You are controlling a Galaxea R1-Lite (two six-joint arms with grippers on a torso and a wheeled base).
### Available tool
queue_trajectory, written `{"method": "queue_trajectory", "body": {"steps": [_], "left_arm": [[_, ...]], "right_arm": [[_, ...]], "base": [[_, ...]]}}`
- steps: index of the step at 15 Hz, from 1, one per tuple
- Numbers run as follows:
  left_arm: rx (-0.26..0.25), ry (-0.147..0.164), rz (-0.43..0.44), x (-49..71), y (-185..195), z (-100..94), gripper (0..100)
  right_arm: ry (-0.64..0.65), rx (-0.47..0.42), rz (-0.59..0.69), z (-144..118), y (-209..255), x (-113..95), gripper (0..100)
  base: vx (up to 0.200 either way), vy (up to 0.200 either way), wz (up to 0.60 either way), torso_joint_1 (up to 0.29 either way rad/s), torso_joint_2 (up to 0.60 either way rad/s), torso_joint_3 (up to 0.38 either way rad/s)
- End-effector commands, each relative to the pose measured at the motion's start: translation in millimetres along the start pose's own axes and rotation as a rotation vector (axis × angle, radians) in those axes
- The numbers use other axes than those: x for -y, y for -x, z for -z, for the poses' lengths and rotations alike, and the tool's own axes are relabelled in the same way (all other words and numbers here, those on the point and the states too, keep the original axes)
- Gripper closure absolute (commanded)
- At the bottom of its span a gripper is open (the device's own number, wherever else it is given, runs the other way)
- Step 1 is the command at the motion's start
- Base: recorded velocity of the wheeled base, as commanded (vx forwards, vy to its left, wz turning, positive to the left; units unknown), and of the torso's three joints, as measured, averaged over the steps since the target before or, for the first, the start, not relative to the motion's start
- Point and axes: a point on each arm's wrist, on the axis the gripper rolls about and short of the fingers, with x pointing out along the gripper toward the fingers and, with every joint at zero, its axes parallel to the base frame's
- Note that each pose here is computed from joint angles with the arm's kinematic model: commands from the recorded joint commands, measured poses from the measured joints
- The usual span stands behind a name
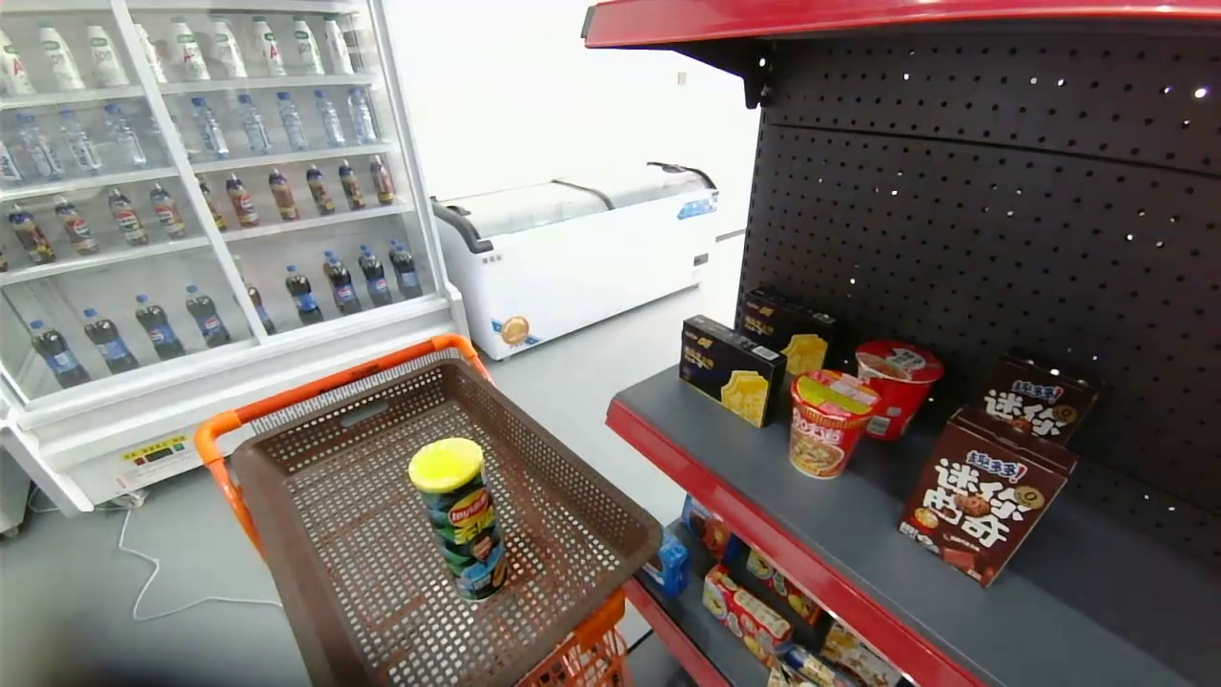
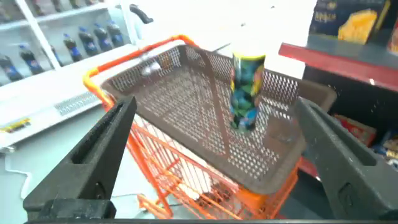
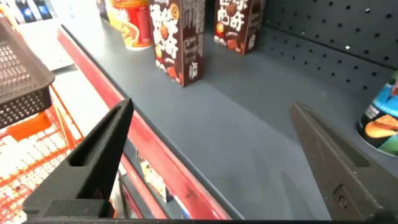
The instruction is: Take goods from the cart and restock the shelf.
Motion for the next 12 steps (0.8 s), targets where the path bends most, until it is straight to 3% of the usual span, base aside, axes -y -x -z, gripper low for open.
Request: {"method": "queue_trajectory", "body": {"steps": [1, 3, 4, 5, 6, 7, 9, 11, 12], "left_arm": [[-0.239, -0.001, -0.011, -9.5, -69, -91.4, 0], [-0.343, 0.019, -0.108, -15.1, -93, -85.8, 0], [-0.387, 0.048, -0.128, -19.0, -113, -82.9, 0], [-0.399, 0.067, -0.115, -20.3, -127, -81.2, 0], [-0.399, 0.067, -0.115, -20.3, -127, -81.2, 0], [-0.436, 0.112, -0.032, -23.2, -166, -67.8, 0], [-0.461, 0.099, 0.032, -19.7, -185, -46.2, 0], [-0.428, 0.085, 0.151, -6.1, -202, -3.8, 0], [-0.45, 0.08, 0.194, -2.6, -207, 15.3, 0]], "right_arm": [[0.0, 0.0, 0.001, 0, 0, 0, 0], [0.0, 0.0, 0.001, 0, 0, 0, 0], [0.0, 0.0, 0.001, 0, 0, 0, 0], [0.0, 0.0, 0.001, 0, 0, 0, 0], [0.0, 0.0, 0.001, 0, 0, 0, 0], [0.0, 0.0, 0.001, 0, 0, 0, 0], [0.0, 0.0, 0.001, 0, 0, 0, 0], [0.0, 0.0, 0.001, 0, 0, 0, 0], [0.0, 0.0, 0.001, 0, 0, 0, 0]], "base": [[0.0, 0.0, 0.0, 0.0, 0.0, 0.0], [0.0, 0.0, 0.0, 0.0, 0.0, 0.0], [0.0, 0.0, 0.0, 0.0, 0.0, 0.0], [0.0, 0.0, 0.0, 0.0, 0.0, 0.0], [0.0, 0.0, 0.0, 0.0, 0.0, 0.0], [0.0, 0.0, 0.0, 0.0, 0.0, 0.0], [0.0, 0.0, 0.0, 0.0, 0.0, 0.0], [0.0, 0.0, 0.0, 0.0, 0.0, 0.0], [0.0, 0.0, 0.0, 0.0, 0.0, 0.0]]}}
